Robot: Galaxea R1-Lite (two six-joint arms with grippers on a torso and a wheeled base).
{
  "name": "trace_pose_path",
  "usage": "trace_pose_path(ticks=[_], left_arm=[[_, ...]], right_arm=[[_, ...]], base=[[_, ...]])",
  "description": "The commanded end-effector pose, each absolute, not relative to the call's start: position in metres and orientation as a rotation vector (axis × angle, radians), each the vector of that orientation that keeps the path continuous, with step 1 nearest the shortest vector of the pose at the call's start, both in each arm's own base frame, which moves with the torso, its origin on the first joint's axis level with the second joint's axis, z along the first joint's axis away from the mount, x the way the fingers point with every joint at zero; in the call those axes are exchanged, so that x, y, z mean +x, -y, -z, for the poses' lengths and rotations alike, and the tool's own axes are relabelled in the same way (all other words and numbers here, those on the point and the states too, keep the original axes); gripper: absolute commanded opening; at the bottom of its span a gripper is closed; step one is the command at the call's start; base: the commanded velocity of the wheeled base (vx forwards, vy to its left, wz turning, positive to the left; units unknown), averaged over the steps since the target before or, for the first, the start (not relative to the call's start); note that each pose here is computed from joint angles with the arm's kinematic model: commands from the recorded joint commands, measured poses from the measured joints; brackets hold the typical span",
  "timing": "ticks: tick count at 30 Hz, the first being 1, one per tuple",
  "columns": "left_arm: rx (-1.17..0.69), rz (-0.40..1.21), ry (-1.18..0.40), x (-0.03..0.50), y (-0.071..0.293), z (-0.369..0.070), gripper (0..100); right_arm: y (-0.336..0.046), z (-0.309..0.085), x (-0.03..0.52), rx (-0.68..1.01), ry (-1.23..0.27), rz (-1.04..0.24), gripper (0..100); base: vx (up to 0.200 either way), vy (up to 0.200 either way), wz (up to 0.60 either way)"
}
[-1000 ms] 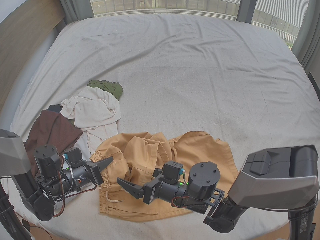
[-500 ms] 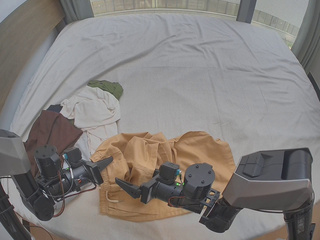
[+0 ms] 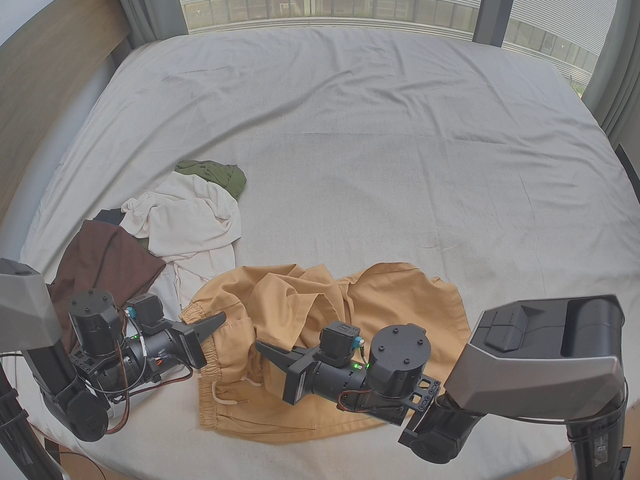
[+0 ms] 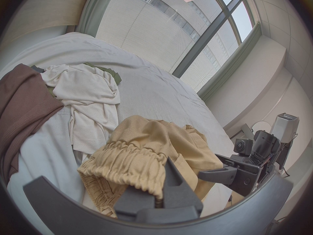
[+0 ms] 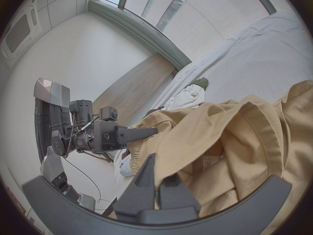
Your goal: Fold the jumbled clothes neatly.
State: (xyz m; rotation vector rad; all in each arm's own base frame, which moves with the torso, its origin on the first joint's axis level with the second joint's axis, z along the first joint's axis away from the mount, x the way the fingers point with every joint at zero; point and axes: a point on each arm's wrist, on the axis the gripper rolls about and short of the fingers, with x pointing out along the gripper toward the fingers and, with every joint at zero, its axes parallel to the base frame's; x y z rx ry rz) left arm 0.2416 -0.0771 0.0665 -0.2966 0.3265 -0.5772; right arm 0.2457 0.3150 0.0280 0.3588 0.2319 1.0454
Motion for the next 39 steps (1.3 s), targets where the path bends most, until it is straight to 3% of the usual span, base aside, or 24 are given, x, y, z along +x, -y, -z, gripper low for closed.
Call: trace_pose_path(ticks=[1, 7, 15, 19, 28, 39], left_arm=[[-0.297, 0.577, -0.328, 0.242, 0.077, -0.066, 0], [-0.302, 0.586, -0.27, 0.248, 0.079, -0.077, 0], [-0.305, 0.656, 0.001, 0.246, 0.083, -0.14, 0], [-0.292, 0.679, 0.053, 0.252, 0.084, -0.15, 0], [-0.295, 0.684, 0.068, 0.251, 0.084, -0.155, 0], [-0.273, 0.768, 0.051, 0.259, 0.069, -0.153, 0]], right_arm=[[-0.314, -0.03, 0.246, 0.359, -0.227, -1.044, 0], [-0.309, -0.053, 0.245, 0.349, -0.151, -1.021, 0], [-0.262, -0.123, 0.241, 0.385, -0.001, -0.97, 0], [-0.241, -0.131, 0.243, 0.381, 0.007, -0.941, 0], [-0.217, -0.124, 0.234, 0.264, -0.006, -0.915, 0], [-0.187, -0.151, 0.245, 0.295, 0.082, -0.871, 0]], base=[[0.0, 0.0, 0.0], [0.0, 0.0, 0.0], [0.0, 0.0, 0.0], [0.0, 0.0, 0.0], [0.0, 0.0, 0.0], [0.0, 0.0, 0.0]])
